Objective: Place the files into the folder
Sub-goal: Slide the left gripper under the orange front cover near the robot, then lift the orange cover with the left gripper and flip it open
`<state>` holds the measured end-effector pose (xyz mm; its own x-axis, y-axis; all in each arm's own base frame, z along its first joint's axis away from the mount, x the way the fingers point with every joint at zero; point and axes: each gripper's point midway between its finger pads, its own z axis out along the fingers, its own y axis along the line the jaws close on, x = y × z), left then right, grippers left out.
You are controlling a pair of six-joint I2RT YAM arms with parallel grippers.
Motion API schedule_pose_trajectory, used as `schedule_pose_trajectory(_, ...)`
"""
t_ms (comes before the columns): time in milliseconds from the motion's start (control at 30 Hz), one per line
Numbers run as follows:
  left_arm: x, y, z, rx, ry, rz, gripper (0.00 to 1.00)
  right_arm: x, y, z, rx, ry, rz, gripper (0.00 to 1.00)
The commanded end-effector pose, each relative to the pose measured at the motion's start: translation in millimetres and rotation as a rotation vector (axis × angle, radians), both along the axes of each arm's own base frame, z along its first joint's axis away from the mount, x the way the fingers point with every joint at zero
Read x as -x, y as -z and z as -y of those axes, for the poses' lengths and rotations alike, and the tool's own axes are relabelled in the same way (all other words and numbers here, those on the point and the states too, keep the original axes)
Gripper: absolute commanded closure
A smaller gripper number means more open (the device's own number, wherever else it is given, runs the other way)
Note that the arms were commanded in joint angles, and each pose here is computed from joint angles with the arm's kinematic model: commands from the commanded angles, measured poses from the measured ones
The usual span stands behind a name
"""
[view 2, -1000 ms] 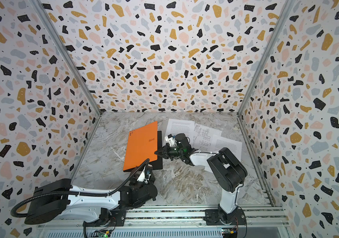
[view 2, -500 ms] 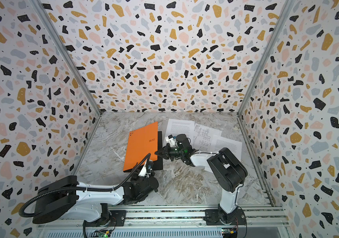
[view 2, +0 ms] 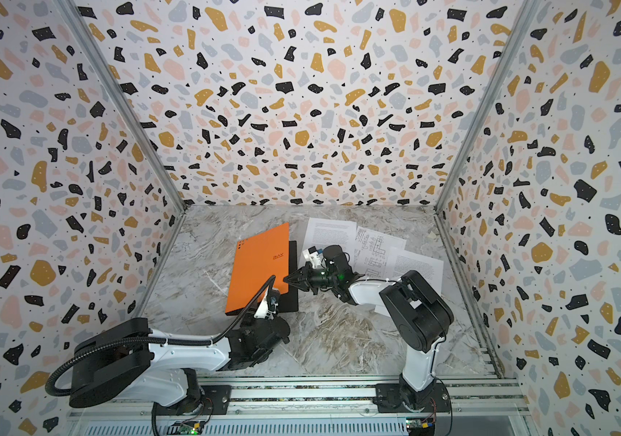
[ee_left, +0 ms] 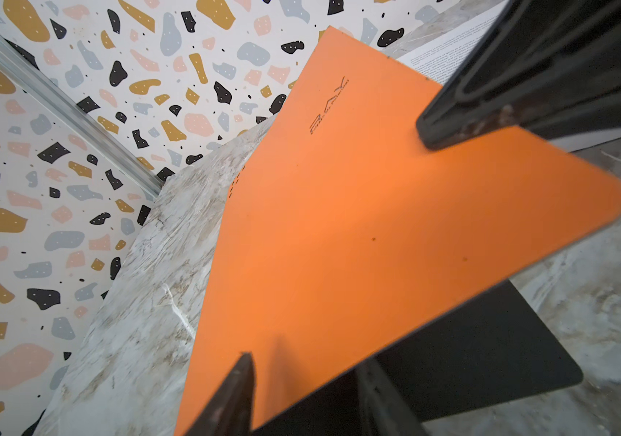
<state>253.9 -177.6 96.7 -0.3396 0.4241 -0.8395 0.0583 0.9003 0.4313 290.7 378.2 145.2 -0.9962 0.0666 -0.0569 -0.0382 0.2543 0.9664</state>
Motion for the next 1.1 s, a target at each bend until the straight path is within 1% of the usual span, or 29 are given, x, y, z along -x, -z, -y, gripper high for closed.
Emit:
schedule_pose_trajectory(0, -5.5, -11.0, 5.1, 0.036, -0.012, 0.030, 0.65, 3.4, -30.3, -0.1, -0.067, -0.024, 0.064, 0.99)
schedule_pose_trajectory(100, -5.8, -14.1, 4.7, 0.031, -0.015, 0.034, 0.71, 4.0, -29.9, -0.9, -0.067, -0.026, 0.064, 0.97)
schedule_pose_trajectory(200, -5.5, -18.4, 3.8, 0.041, -0.016, 0.040, 0.75, 3.6, -29.9, -1.0, -0.067, -0.025, 0.064, 0.96)
schedule_pose_trajectory(267, -5.6, -23.0, 3.5, 0.052, -0.018, 0.049, 0.77, 3.1, -30.2, -1.4, -0.068, -0.025, 0.067, 0.91)
schedule_pose_trajectory(300, -5.9, -26.3, 3.4, 0.060, -0.021, 0.056, 0.77, 2.9, -30.7, -1.7, -0.069, -0.025, 0.068, 0.88)
schedule_pose_trajectory(333, -4.7, -25.1, 0.8, 0.037, -0.021, 0.047, 0.78, 3.0, -30.9, -1.6, -0.070, -0.026, 0.068, 0.84)
schedule_pose_trajectory(400, -4.5, -29.4, 0.0, 0.042, -0.020, 0.052, 0.80, 2.1, -32.6, -1.9, -0.072, -0.026, 0.074, 0.81)
schedule_pose_trajectory(433, -4.3, -31.6, -0.1, 0.043, -0.017, 0.054, 0.81, 2.1, -33.1, -2.7, -0.073, -0.029, 0.076, 0.77)
schedule_pose_trajectory(500, -4.2, -36.4, -1.0, 0.047, -0.018, 0.060, 0.82, 1.3, -35.2, -3.0, -0.075, -0.029, 0.084, 0.65)
schedule_pose_trajectory(533, -4.2, -39.2, -1.0, 0.051, -0.017, 0.065, 0.82, 0.6, -36.9, -2.5, -0.077, -0.028, 0.089, 0.61)
schedule_pose_trajectory(600, -4.1, -44.1, -2.0, 0.058, -0.020, 0.073, 0.83, -0.1, -39.9, -1.7, -0.080, -0.024, 0.101, 0.57)
schedule_pose_trajectory(733, -3.7, -52.6, -3.8, 0.074, -0.022, 0.089, 0.84, -3.3, -42.8, 2.7, -0.071, -0.014, 0.120, 0.44)
schedule_pose_trajectory(867, -3.1, -62.0, -6.4, 0.130, -0.032, 0.116, 0.86, -7.8, -35.9, 10.5, -0.035, 0.013, 0.145, 0.40)
schedule_pose_trajectory(967, -1.1, -66.2, -11.6, 0.176, -0.044, 0.136, 0.86, -11.6, -13.3, 16.2, 0.053, 0.039, 0.161, 0.39)
schedule_pose_trajectory(1067, -0.3, -71.0, -17.1, 0.248, -0.057, 0.162, 0.86, -9.6, 11.5, 16.3, 0.100, 0.013, 0.150, 0.39)
